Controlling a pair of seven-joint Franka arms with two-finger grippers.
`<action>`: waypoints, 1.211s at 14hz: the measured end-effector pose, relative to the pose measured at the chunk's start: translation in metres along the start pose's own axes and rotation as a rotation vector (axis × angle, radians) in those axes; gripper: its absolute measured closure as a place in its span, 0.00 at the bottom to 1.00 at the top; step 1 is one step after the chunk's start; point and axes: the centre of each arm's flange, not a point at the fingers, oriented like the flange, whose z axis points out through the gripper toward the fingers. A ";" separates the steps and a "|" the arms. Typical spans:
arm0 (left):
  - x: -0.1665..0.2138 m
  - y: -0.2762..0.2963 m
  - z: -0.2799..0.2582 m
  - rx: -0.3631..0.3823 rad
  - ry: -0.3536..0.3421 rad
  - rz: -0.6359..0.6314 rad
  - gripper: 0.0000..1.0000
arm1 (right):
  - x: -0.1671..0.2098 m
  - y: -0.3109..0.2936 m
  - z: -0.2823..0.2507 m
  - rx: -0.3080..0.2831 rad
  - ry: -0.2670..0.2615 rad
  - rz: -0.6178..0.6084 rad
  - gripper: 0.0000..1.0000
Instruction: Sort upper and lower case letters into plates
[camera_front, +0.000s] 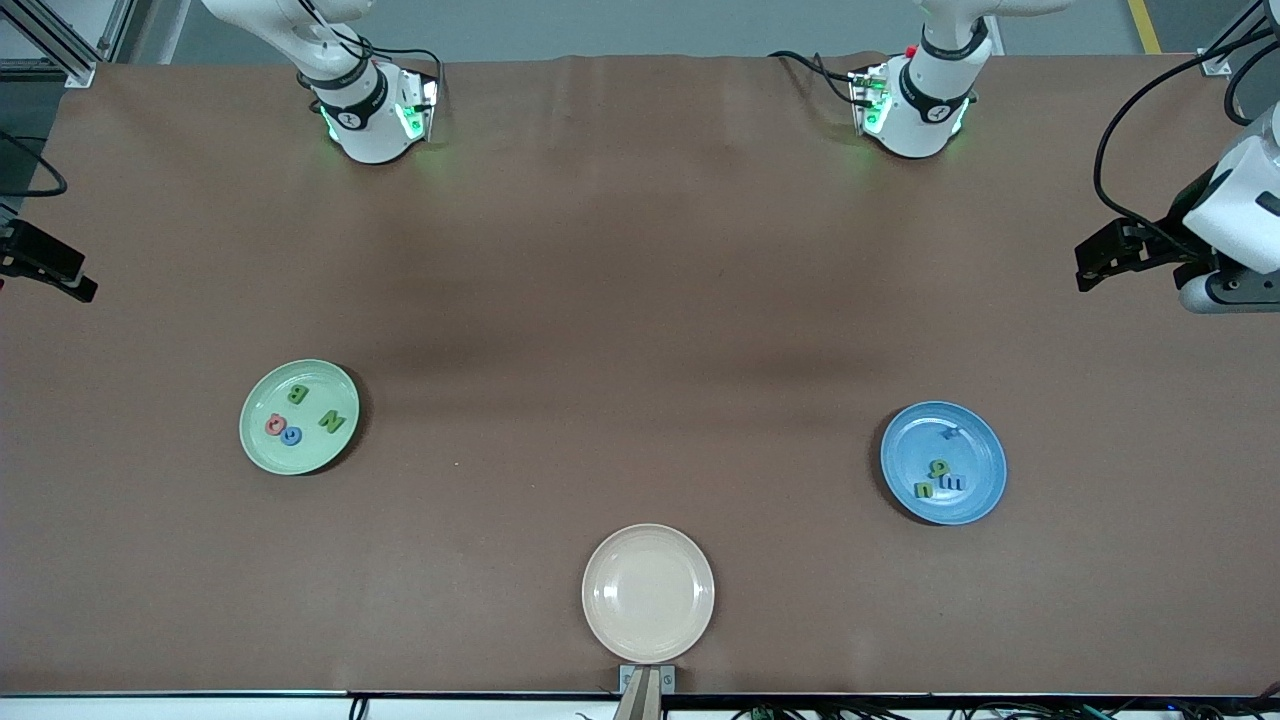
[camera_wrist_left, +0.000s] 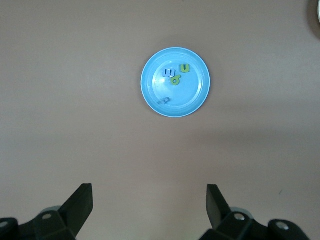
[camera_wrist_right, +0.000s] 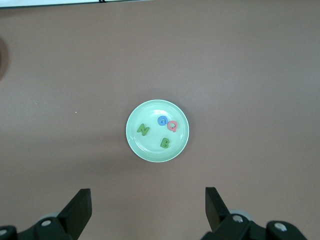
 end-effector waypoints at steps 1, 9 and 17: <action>0.000 0.001 0.000 0.000 0.000 0.002 0.00 | 0.000 0.000 -0.001 0.000 0.001 0.000 0.00; -0.001 0.005 -0.001 -0.001 0.003 0.008 0.00 | 0.000 -0.001 -0.015 0.000 0.027 0.021 0.00; -0.001 0.003 -0.001 0.000 0.002 0.005 0.00 | 0.000 -0.001 -0.015 0.001 0.027 0.026 0.00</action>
